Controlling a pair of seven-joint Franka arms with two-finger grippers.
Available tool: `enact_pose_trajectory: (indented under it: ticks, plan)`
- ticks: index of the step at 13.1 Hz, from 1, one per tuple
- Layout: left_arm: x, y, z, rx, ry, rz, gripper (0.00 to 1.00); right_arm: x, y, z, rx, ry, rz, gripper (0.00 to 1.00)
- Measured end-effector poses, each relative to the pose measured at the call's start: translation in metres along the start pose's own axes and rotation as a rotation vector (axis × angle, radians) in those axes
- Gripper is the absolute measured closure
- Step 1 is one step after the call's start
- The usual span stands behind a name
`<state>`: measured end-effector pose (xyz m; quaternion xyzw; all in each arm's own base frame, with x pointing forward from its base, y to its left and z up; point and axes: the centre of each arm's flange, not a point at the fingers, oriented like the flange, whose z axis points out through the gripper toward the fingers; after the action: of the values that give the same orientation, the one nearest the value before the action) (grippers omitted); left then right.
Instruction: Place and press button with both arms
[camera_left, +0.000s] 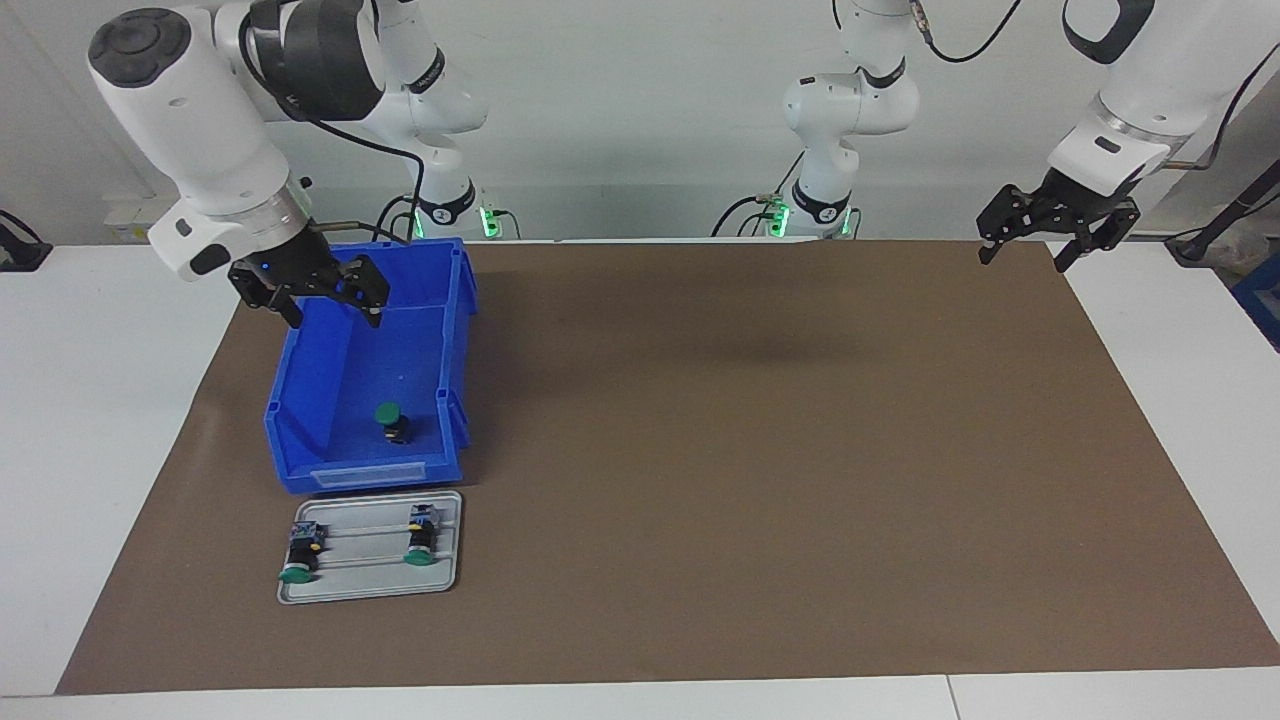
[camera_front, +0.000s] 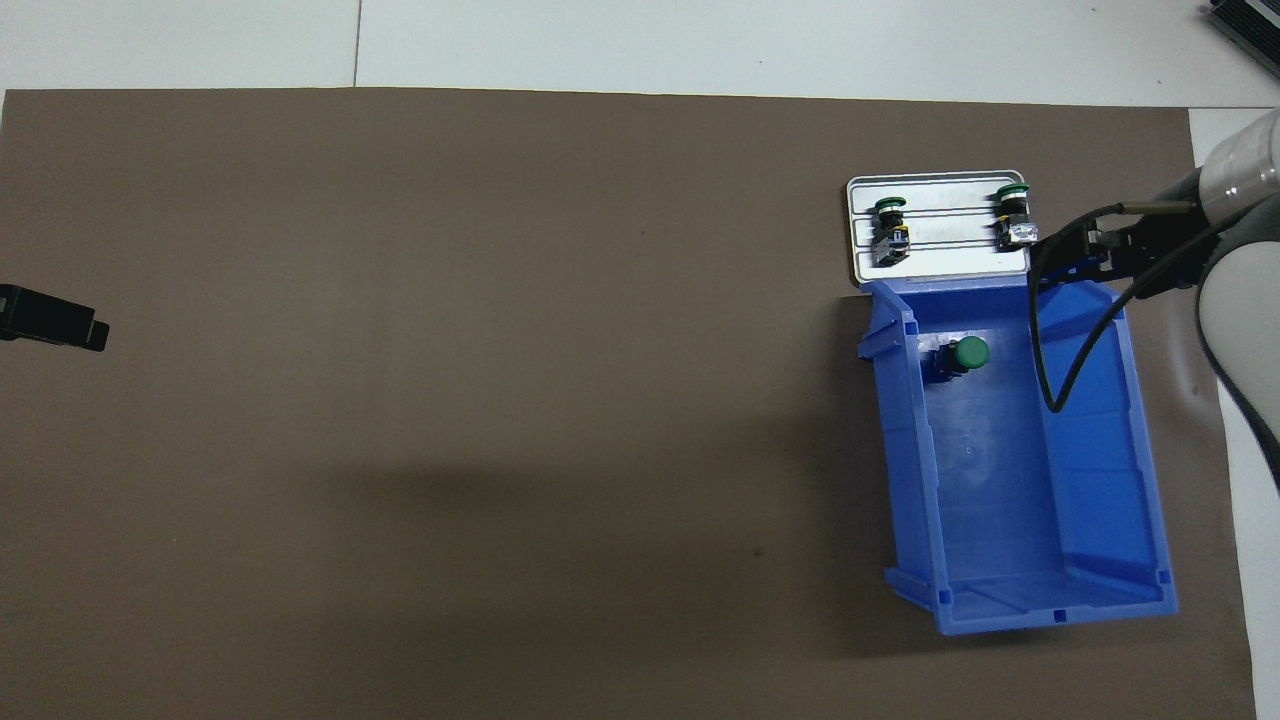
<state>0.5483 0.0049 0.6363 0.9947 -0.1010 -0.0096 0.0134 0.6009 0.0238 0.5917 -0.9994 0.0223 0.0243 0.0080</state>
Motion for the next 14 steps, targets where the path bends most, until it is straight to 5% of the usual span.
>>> enact_pose_trajectory:
  ticks: [14]
  plan:
    - [0.0,0.0,0.0,0.0,0.0,0.0,0.0,0.0015,-0.0024,0.0006,0.001,0.013,-0.04,0.0]
